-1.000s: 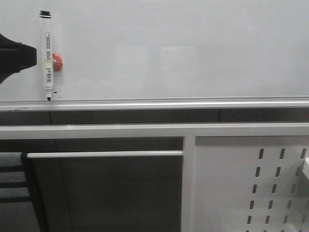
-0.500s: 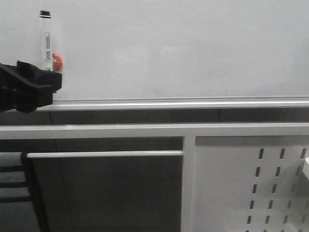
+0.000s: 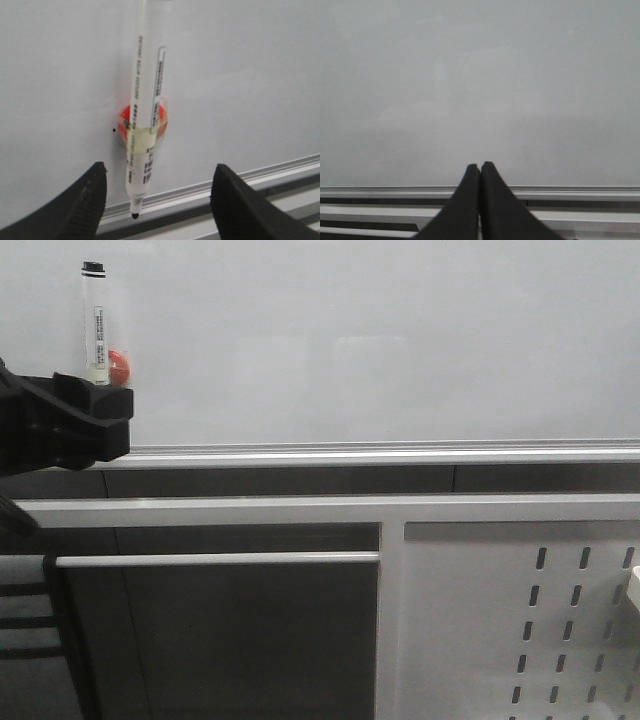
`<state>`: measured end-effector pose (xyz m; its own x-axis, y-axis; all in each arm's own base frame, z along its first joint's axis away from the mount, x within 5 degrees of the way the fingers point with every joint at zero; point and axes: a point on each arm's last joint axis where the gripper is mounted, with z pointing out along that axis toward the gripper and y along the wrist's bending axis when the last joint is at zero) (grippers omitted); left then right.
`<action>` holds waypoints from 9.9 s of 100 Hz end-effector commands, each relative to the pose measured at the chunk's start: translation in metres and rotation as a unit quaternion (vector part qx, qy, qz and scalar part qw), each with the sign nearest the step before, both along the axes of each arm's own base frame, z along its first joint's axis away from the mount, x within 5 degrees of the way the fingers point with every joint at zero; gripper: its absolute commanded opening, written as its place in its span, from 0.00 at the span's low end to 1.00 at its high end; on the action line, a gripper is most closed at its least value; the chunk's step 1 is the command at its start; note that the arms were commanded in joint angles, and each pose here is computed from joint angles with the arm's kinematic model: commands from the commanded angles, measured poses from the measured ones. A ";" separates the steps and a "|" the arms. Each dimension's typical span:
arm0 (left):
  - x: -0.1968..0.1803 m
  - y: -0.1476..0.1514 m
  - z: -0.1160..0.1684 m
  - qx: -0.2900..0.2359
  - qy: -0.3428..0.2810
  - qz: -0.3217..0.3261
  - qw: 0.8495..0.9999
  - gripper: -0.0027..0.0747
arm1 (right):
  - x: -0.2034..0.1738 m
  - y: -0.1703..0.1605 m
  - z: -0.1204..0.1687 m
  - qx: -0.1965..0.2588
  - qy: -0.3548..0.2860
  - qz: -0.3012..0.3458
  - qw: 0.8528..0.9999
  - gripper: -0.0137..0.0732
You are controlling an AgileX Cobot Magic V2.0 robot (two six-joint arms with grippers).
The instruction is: Write number 1 on whiteboard
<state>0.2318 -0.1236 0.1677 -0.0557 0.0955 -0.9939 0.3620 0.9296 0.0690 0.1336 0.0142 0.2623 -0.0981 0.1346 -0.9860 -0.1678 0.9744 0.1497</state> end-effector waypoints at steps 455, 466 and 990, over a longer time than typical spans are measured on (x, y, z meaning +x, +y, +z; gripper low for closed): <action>-0.056 -0.024 0.062 -0.078 -0.147 -0.289 0.943 0.01 | 0.021 0.055 -0.027 0.069 0.082 0.368 0.924 0.08; -0.056 -0.025 0.059 -0.075 -0.125 -0.298 0.943 0.01 | 0.025 0.061 -0.036 0.074 0.094 0.399 0.909 0.08; -0.045 -0.033 0.054 -0.019 0.025 -0.490 0.871 0.01 | 0.057 0.145 0.001 0.087 0.040 0.530 0.843 0.80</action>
<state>0.1886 -0.1536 0.2018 -0.0422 0.2200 -0.9746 0.9767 0.2145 0.0061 0.1908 0.1583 0.2383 -0.3826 -0.0188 -0.9237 -0.8842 0.2976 0.3601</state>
